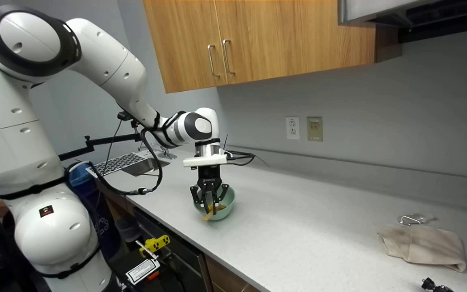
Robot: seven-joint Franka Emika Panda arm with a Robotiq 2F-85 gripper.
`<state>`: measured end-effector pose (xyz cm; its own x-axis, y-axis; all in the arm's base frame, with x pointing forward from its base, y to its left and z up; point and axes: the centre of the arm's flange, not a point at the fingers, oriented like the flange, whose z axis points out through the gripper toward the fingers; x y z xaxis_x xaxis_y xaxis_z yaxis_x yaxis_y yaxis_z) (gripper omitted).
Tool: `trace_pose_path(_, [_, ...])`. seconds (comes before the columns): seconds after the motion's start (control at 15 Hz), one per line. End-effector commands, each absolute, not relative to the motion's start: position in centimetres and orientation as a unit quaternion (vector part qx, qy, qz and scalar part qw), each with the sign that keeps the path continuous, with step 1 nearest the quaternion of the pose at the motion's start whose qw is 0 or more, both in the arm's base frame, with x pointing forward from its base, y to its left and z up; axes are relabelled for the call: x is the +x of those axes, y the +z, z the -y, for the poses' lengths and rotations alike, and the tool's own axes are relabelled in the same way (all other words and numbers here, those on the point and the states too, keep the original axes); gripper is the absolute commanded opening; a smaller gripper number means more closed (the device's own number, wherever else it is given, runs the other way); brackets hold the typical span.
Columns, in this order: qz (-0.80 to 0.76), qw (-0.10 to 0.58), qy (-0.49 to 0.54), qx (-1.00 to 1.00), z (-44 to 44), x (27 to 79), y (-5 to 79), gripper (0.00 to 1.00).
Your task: Use the spatula to stir the contents in the bowl
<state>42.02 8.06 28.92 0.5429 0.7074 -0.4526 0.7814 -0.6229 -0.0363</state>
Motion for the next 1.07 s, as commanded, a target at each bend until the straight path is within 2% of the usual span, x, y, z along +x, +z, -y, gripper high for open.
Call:
trace_pose_path(0.0, [-0.430, 0.086, -0.231, 0.868, -7.9, 44.9, 29.4, 0.06])
trace_pose_path(0.4, [-0.438, 0.092, -0.233, 0.864, -8.8, 46.5, 31.4, 0.06])
trace_pose_path(1.0, [-0.478, 0.075, -0.305, 0.820, -10.6, 44.7, 33.5, 0.06])
